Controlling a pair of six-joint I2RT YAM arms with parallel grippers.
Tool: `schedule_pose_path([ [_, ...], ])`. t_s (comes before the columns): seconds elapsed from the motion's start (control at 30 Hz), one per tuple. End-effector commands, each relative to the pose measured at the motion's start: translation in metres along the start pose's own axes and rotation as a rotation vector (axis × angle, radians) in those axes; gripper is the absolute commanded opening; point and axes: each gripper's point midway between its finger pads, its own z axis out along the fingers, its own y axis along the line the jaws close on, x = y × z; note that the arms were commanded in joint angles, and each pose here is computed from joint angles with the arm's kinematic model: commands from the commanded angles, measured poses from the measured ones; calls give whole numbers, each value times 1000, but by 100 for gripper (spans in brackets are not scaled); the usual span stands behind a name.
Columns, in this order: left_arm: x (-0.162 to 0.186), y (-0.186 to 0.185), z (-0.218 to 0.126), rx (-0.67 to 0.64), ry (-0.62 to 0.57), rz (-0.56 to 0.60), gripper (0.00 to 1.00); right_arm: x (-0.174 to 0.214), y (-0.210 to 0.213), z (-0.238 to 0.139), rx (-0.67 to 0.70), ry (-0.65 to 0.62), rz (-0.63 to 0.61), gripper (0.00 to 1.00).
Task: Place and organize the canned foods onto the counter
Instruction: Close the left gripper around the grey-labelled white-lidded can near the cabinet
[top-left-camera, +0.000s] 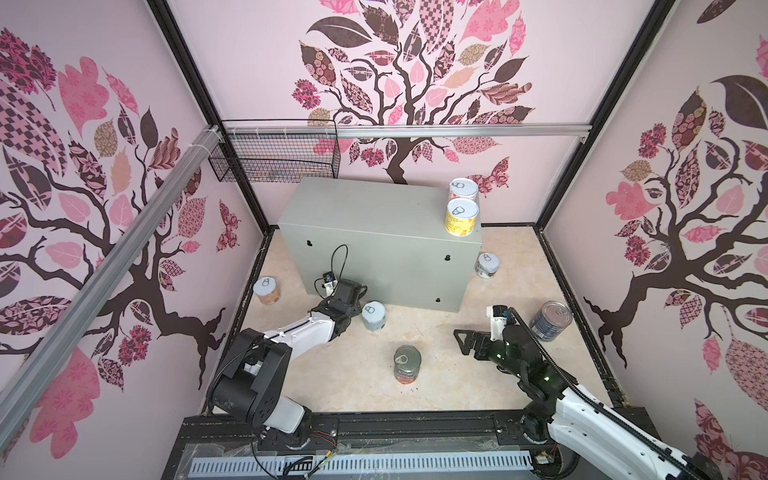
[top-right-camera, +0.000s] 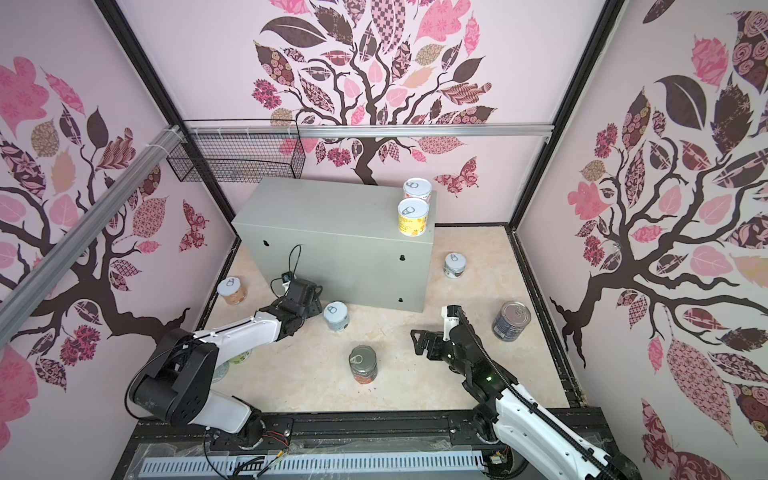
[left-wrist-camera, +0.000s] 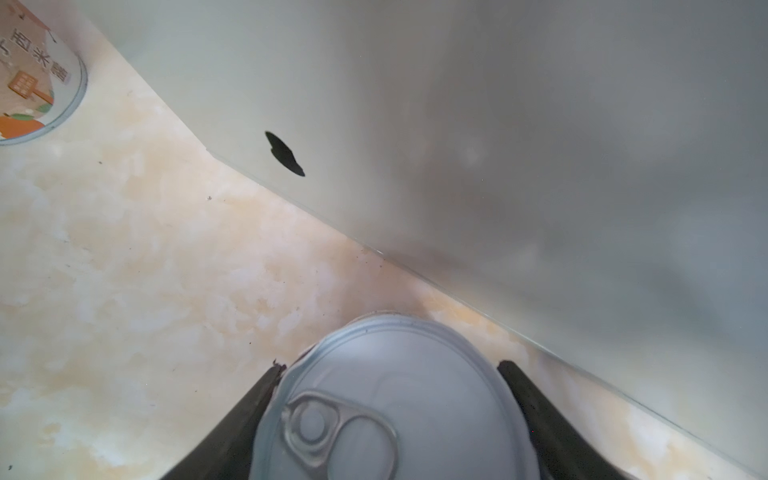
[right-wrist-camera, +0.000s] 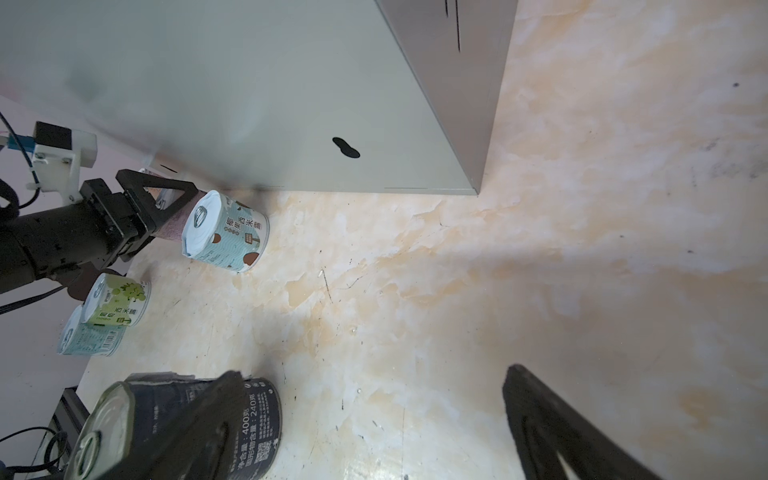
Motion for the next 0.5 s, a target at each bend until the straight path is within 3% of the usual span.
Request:
schedule_pose_path([
  [0.0,-13,-6,-15,39,-53,-25,60,-6,6,-5,-13,-6,-9,100],
  [0.47,-32,-19,-84,171,-92,17,60,-22,24,-19,-47,-15,-5,100],
])
